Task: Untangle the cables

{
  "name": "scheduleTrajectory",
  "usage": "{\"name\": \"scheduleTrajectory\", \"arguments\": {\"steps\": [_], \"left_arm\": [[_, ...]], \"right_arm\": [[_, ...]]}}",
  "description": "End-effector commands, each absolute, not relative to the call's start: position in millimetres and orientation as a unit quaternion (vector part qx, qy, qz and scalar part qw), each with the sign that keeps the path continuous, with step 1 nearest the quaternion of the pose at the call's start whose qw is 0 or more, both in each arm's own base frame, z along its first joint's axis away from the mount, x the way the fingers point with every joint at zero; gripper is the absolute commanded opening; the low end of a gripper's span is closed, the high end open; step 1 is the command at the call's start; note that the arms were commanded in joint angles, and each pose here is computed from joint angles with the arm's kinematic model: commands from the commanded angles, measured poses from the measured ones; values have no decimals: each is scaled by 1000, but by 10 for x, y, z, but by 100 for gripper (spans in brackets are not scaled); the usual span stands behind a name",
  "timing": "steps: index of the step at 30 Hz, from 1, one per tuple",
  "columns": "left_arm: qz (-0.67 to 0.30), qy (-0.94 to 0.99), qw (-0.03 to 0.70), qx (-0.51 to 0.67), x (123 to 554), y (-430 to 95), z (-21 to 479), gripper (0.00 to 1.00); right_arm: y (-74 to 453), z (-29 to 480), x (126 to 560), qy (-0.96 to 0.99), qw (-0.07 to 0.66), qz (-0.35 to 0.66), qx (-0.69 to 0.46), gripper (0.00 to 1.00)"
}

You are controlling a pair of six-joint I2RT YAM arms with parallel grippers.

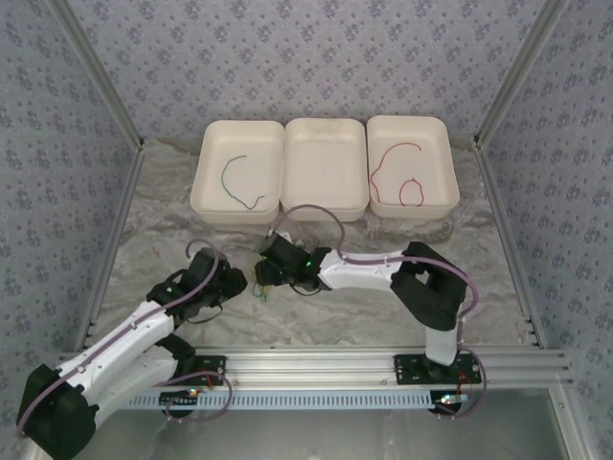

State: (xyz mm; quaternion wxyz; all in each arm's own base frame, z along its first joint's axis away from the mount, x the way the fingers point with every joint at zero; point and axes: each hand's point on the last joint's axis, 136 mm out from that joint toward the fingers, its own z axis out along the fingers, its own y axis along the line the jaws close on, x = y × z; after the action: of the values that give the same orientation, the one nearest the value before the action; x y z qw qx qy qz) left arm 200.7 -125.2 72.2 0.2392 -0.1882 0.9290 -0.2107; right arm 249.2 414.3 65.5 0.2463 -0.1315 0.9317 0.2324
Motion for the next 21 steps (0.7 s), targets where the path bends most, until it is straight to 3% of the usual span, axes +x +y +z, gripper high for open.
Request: {"name": "scheduleTrajectory", "arguments": {"steps": [1, 9, 12, 14, 15, 18, 21], "left_arm": [[-244, 917, 243, -202, 2051, -1354, 765, 41], [-250, 915, 246, -199, 2072, -1384, 772, 40], [-255, 913, 247, -199, 2084, -1407, 773, 40], [-258, 913, 247, -197, 2088, -1429, 782, 41], [-260, 913, 247, -196, 2091, -1440, 791, 42], [-278, 909, 247, -189, 2106, -1521, 817, 46], [-310, 901, 253, -167, 2132, -1707, 891, 42]], "right_arm": [[4202, 589, 2647, 937, 243, 215, -130, 50], [4173, 303, 2814, 949, 219, 203, -105, 36], [4153, 275, 2861, 948, 217, 210, -101, 25], [4149, 330, 2883, 944, 220, 219, -107, 4], [4150, 377, 2888, 941, 225, 226, -110, 0], [4124, 623, 2849, 926, 244, 259, -125, 0], [3963, 775, 2779, 919, 247, 278, -131, 0]]}}
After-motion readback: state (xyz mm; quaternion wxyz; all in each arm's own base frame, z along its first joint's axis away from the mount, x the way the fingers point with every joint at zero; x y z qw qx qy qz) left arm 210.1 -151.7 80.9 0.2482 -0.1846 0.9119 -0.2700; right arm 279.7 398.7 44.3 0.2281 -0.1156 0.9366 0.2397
